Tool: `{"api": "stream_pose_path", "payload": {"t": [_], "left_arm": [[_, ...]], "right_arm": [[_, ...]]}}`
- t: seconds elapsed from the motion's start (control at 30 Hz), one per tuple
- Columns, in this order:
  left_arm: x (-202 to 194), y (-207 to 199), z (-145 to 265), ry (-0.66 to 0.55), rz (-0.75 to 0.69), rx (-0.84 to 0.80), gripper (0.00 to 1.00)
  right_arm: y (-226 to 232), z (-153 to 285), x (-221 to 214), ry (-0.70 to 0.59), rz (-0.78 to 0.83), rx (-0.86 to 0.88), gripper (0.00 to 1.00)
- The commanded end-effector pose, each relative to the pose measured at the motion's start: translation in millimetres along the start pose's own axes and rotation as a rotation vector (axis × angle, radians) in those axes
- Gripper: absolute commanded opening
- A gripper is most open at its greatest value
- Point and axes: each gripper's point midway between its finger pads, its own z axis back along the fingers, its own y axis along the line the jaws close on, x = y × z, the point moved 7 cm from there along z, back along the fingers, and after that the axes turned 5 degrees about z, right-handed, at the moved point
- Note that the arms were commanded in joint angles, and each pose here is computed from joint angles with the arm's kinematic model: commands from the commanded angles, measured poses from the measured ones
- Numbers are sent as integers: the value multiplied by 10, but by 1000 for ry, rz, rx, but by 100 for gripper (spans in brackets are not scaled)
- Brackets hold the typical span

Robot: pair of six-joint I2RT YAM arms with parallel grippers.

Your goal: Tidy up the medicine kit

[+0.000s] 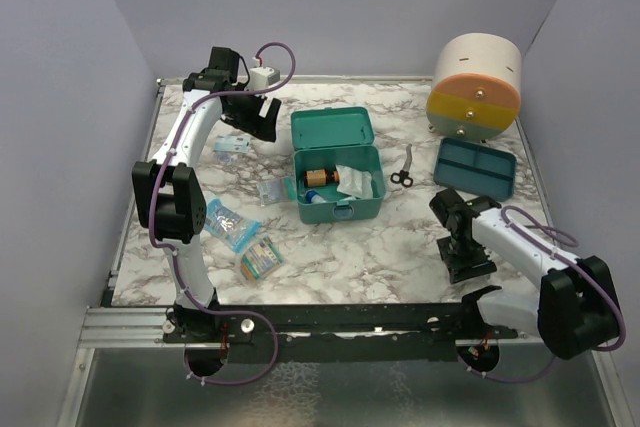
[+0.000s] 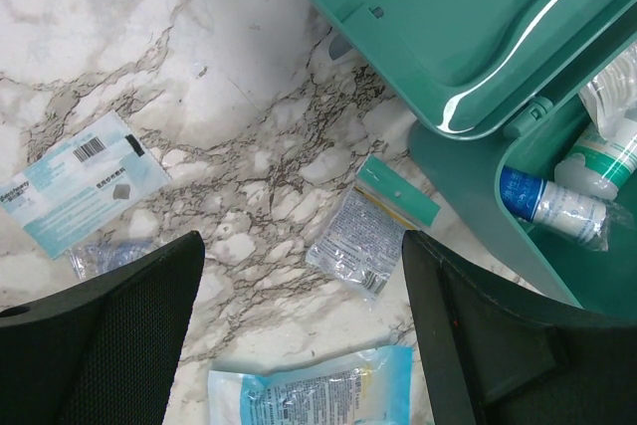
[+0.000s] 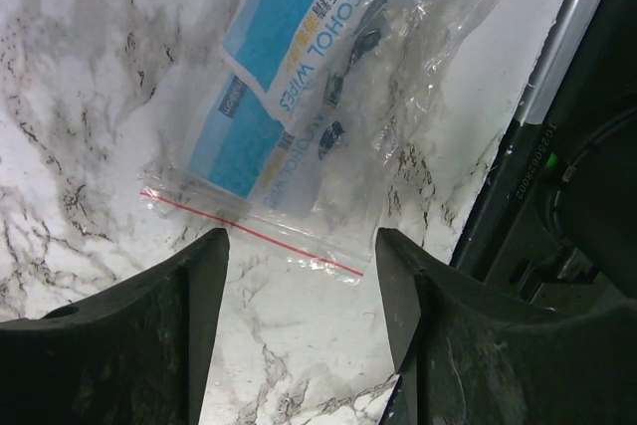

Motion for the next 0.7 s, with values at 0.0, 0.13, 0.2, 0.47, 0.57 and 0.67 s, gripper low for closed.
{"api": "stream_pose_path", "payload": {"t": [0.0,0.13,0.2,0.47,0.57,0.67], "left_arm": [[20,-53,140,-29,-8,-9,82],[10,-53,147,-27,-8,-5,82],[-1,-51,143,-23,-6,-3,83],[-25,-40,131,-13,-7,3,82],[-27,-37,121,-10,-4,2,82],[-32,-35,114,-8,-2,0,82]], "right_arm": [[82,-36,31,-23,-28,3,56],[124,-68,32,-19,-22,-5,52],[145,-93,34,-17,-17,-10,47],[167,-153,21,-2,-7,-24,34],[158,-174,7,9,-8,-25,32],[132,-182,-5,19,-12,-39,44]]}}
